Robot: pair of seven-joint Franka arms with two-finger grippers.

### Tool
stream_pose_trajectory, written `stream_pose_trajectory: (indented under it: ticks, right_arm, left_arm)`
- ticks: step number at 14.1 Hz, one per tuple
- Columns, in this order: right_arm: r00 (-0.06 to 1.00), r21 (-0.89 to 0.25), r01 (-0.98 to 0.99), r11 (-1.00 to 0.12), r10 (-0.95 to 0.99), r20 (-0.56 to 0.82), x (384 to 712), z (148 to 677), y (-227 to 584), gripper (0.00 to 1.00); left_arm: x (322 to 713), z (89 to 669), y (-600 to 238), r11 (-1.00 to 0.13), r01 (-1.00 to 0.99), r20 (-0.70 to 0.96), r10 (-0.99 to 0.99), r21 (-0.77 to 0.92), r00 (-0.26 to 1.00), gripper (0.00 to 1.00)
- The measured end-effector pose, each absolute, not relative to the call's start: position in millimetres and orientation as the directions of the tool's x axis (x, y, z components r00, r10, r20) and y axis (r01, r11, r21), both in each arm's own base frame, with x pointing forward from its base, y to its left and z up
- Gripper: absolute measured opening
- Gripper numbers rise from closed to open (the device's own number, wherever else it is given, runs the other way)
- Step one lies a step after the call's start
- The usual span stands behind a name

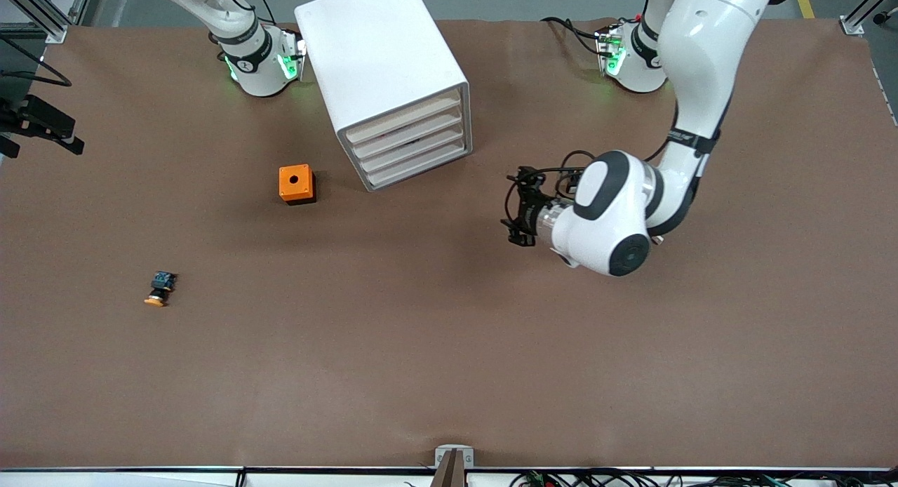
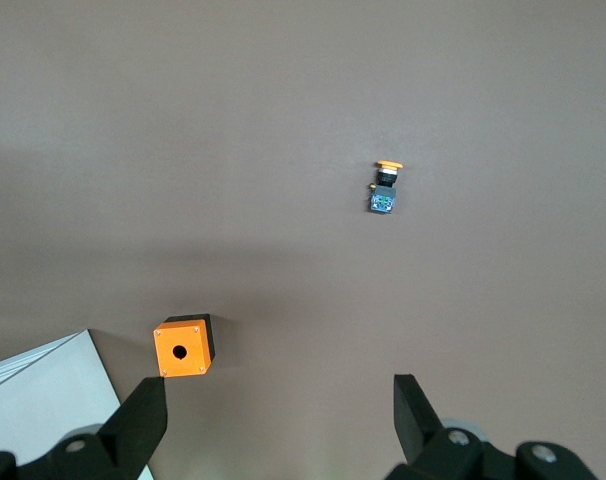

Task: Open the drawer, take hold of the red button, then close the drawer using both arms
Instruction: 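Grasp the drawer handle of the white cabinet with the left gripper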

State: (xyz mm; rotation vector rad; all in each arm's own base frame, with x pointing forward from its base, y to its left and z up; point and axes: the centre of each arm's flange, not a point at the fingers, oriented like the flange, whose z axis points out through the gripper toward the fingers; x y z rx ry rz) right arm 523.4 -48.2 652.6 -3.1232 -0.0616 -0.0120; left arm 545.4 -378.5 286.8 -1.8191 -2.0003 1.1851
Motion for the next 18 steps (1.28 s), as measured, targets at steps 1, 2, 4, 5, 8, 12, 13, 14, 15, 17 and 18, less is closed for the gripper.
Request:
stream_pose_trajectory:
  ticks: [1, 2, 4, 5, 8, 12, 13, 14, 15, 17, 18]
  right_arm:
    - [0.999, -0.017, 0.039, -0.999, 0.039, 0.013, 523.5, 654.7, -48.3, 1.0]
    - [0.999, -0.016, 0.039, -0.999, 0.039, 0.019, 523.4, 657.5, -48.5, 1.0]
    - [0.999, -0.016, 0.037, -0.999, 0.036, 0.024, 523.5, 659.6, -49.9, 1.0]
    - [0.999, -0.016, 0.033, -0.999, 0.032, 0.018, 524.8, 657.0, -52.0, 1.0]
    - [0.999, -0.015, 0.027, -1.0, 0.028, -0.04, 545.7, 621.5, -56.4, 1.0]
    - [0.992, -0.008, 0.011, -1.0, 0.012, -0.129, 578.5, 558.5, -67.6, 1.0]
    - [0.99, -0.007, -0.001, -1.0, 0.0, -0.141, 584.2, 546.0, -77.0, 1.0]
    - [0.99, -0.007, -0.01, -1.0, -0.009, -0.143, 588.2, 537.1, -89.3, 1.0]
    - [0.99, -0.007, -0.016, -1.0, -0.015, -0.139, 590.6, 532.2, -101.7, 1.0]
    - [0.992, -0.007, -0.023, -1.0, -0.022, -0.127, 591.3, 532.4, -113.3, 1.0]
    - [0.992, -0.008, -0.032, -0.999, -0.031, -0.122, 592.0, 534.9, -111.4, 1.0]
  left_arm:
    - [535.0, 276.9, -394.6, -0.028, 0.708, -0.329, 0.898, -0.705, -0.292, 1.0]
    - [524.7, 266.7, -409.0, 0.017, 0.661, -0.286, 0.893, -0.75, -0.348, 1.0]
    - [505.0, 246.6, -432.8, 0.085, 0.577, -0.202, 0.887, -0.812, -0.416, 0.95]
    - [496.3, 238.2, -442.3, 0.113, 0.537, -0.165, 0.882, -0.836, -0.441, 0.95]
    - [468.1, 224.2, -466.6, 0.152, 0.415, -0.069, 0.879, -0.897, -0.471, 0.66]
    - [429.3, 222.2, -495.7, 0.135, 0.358, -0.026, 0.912, -0.924, -0.409, 0.63]
    - [422.3, 220.8, -500.5, 0.132, 0.352, -0.02, 0.918, -0.927, -0.396, 0.6]
    - [417.8, 219.6, -503.5, 0.129, 0.347, -0.018, 0.921, -0.929, -0.388, 0.52]
    - [414.8, 218.8, -505.6, 0.126, 0.342, -0.016, 0.923, -0.931, -0.384, 0.52]
    - [407.8, 215.4, -510.1, 0.123, 0.333, -0.011, 0.928, -0.935, -0.374, 0.4]
    - [403.9, 213.4, -512.9, 0.122, 0.331, -0.008, 0.93, -0.936, -0.368, 0.4]
